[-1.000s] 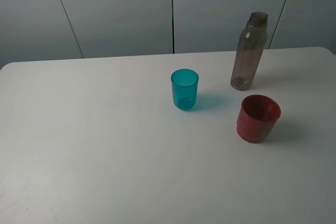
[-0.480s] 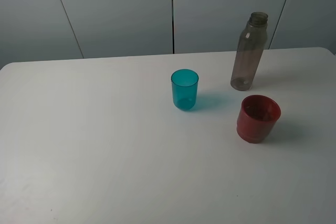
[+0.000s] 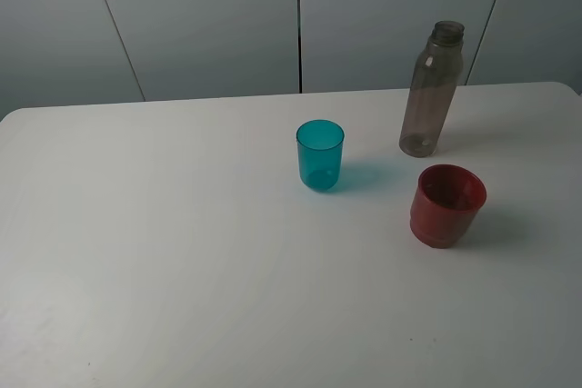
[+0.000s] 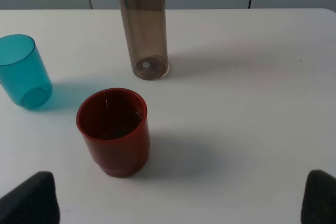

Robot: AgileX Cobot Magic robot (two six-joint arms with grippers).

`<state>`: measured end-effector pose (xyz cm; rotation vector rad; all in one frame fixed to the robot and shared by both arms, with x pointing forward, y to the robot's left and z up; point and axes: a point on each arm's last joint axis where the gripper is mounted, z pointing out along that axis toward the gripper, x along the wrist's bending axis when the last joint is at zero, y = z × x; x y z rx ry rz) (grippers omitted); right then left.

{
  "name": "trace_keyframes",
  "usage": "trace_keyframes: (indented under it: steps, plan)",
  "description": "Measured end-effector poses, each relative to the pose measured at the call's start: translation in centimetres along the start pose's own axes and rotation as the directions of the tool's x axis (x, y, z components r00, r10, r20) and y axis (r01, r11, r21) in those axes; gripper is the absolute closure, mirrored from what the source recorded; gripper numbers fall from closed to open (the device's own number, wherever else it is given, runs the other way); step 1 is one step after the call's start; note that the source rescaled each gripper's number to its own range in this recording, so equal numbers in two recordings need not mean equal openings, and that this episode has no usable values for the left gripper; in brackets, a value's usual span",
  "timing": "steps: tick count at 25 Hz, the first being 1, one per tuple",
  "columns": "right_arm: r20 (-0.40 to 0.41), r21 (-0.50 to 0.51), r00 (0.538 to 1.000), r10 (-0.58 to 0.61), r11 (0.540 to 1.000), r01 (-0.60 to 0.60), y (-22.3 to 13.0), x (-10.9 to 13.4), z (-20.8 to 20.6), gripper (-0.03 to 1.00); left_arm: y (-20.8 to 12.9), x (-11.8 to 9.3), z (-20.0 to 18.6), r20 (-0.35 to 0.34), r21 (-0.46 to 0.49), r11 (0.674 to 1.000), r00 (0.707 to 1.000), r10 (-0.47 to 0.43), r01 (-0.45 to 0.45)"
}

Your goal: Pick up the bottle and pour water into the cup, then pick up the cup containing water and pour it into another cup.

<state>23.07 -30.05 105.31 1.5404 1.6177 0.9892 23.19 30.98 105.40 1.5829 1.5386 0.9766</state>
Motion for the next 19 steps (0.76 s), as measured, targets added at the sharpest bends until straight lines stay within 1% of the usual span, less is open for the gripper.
trace_keyframes:
  steps: [19]
  plan:
    - [0.000,0.000,1.000,0.002,1.000,-0.002,0.00,0.00,0.00,-0.03,0.00,0.00,0.00,0.000,0.000,1.000,1.000,0.000,0.000]
